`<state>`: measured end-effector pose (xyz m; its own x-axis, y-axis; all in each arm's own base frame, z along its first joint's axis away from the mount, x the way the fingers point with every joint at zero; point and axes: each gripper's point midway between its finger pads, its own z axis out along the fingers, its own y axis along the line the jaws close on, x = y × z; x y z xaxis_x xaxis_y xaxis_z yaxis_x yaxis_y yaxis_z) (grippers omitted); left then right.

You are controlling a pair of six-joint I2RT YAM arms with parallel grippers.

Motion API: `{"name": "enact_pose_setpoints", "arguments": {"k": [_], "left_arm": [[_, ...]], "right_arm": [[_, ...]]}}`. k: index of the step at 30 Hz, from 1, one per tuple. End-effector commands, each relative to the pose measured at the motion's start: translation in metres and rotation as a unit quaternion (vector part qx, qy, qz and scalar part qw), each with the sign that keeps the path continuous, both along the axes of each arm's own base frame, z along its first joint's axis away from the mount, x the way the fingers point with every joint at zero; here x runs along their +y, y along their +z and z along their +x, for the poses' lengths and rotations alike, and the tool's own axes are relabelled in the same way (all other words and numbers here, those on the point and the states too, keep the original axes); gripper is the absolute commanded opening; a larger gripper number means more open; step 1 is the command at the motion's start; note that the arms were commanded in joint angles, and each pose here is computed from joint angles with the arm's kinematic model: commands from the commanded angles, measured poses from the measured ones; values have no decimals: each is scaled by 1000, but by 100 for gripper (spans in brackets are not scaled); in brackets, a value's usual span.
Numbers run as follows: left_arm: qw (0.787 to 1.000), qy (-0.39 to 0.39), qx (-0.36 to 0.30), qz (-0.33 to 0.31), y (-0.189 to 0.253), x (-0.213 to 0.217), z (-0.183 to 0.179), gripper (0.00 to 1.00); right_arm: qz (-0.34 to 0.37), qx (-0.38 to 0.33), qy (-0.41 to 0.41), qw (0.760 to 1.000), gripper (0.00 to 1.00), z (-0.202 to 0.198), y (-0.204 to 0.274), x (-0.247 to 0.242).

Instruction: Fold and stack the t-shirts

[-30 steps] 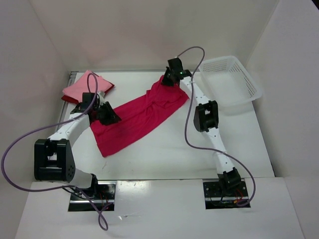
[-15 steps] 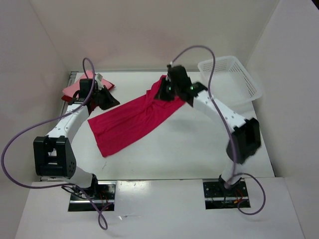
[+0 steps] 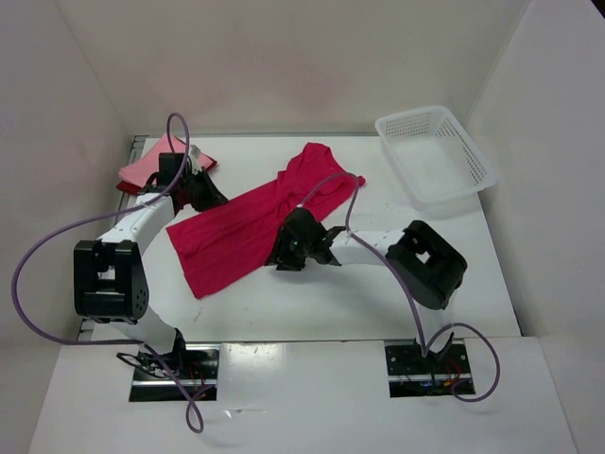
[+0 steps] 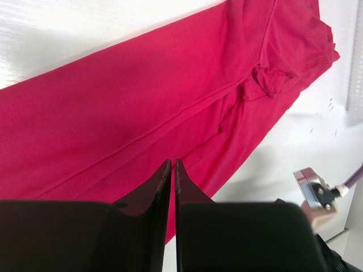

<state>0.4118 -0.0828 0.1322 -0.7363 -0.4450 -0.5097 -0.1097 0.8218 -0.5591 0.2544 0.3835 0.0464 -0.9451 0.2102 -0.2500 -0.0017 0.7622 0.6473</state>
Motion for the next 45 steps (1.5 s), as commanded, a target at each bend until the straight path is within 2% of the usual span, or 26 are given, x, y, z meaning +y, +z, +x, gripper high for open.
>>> {"name": "enact_pose_setpoints", "arguments": {"k": [1,4,8,11,14,15,16,20,21,27,29,30,31,33,36,37,40,41,44,45], "left_arm": [[999,-18,-37,10,15,-2,16,11],[999,-27,-33,6,11,-8,12,15],[999,-20,-26,7,4,-7,15,19],[999,-27,-33,15,6,-12,20,21],[999,-38,-32,22,6,-20,24,25],[998,-46,-27,25,2,-24,25,27],[998,-46,-28,25,3,-24,28,28],[997,-61,-26,28,-2,-36,43,36],[997,-64,-28,31,-3,-36,47,40],[994,-93,-36,47,-9,-69,80,53],[993,-101,-25,47,-24,-79,89,57],[992,-108,-39,46,-16,-89,98,58],[993,-109,-23,47,-33,-90,103,60],[990,-128,-40,40,-27,-111,115,61],[989,-143,-20,42,-61,-131,129,64],[988,-142,-41,33,-46,-136,144,64],[987,-151,-34,33,-64,-151,158,70],[987,-151,-47,32,-62,-156,174,71],[985,-166,-49,10,-66,-170,191,72],[984,-170,-48,1,-66,-179,193,72]], "right_arm": [[51,-29,-76,995,48,37,14,23],[40,-15,-109,993,47,42,-5,24],[23,10,-128,991,32,49,-28,30],[19,27,-133,991,31,51,-39,36],[6,36,-131,991,15,53,-50,34],[-2,41,-131,991,9,50,-54,30],[5,40,-117,992,7,44,-45,29],[-18,16,-66,998,5,18,-33,2],[-43,30,-55,997,3,1,-44,-15],[-102,74,-7,992,3,-42,-58,-82],[-110,92,5,990,5,-56,-61,-90],[-112,94,5,989,5,-61,-59,-95],[-114,96,6,989,5,-64,-59,-98],[-120,98,-3,988,5,-66,-56,-108],[-119,95,-15,988,6,-66,-47,-123],[-118,90,-18,989,6,-62,-45,-128],[-122,89,-13,988,15,-59,-41,-140],[-115,89,-10,989,25,-60,-38,-138],[-108,77,-2,991,39,-53,-27,-135],[-110,75,2,991,39,-52,-25,-135]]}}
